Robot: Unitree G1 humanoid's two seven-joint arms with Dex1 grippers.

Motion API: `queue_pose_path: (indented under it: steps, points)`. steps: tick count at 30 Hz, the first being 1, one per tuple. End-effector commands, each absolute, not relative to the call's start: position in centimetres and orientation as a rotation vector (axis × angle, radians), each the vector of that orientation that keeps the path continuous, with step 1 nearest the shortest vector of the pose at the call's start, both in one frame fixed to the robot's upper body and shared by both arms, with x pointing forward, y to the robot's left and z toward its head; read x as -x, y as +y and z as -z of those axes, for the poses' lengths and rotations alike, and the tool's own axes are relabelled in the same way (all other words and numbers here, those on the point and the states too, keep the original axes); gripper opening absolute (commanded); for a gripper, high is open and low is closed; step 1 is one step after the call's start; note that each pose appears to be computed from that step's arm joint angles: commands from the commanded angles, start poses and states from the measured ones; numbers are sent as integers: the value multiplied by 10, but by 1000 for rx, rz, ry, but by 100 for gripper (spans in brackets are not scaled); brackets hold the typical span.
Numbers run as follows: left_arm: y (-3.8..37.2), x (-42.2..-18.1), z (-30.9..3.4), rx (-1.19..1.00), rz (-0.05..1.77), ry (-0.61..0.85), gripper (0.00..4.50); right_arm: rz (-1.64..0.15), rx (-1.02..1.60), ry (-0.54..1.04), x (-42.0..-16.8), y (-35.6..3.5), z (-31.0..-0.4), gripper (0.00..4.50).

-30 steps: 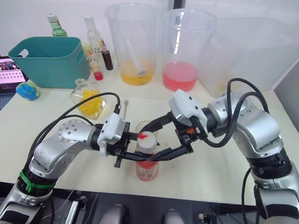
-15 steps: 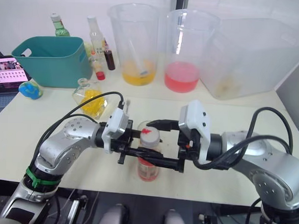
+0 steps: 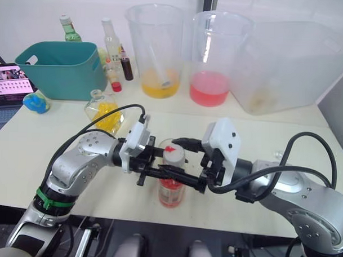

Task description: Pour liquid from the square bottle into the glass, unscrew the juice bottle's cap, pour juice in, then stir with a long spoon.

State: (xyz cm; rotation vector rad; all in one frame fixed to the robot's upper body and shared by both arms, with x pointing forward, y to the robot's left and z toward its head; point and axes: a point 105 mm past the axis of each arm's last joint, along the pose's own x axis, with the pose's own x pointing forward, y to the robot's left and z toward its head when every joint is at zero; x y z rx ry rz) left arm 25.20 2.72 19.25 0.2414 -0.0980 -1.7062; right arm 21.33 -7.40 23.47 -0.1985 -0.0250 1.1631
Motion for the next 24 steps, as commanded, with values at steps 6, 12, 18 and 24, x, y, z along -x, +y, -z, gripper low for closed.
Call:
queue_pose_path:
  steps: [6,12,18,24]
  points:
    - [25,-251,-177,-242,1711,-36,127,-1176,213,-103,-208,-71,-247,305]
    - [27,-253,-177,-243,1704,-37,127,-1181,209,-114,-209,-69,-251,305]
    - [28,-253,-177,-245,1698,-40,127,-1187,199,-108,-210,-68,-254,222]
    - [28,-253,-177,-247,1696,-41,127,-1209,189,-77,-212,-67,-252,162]
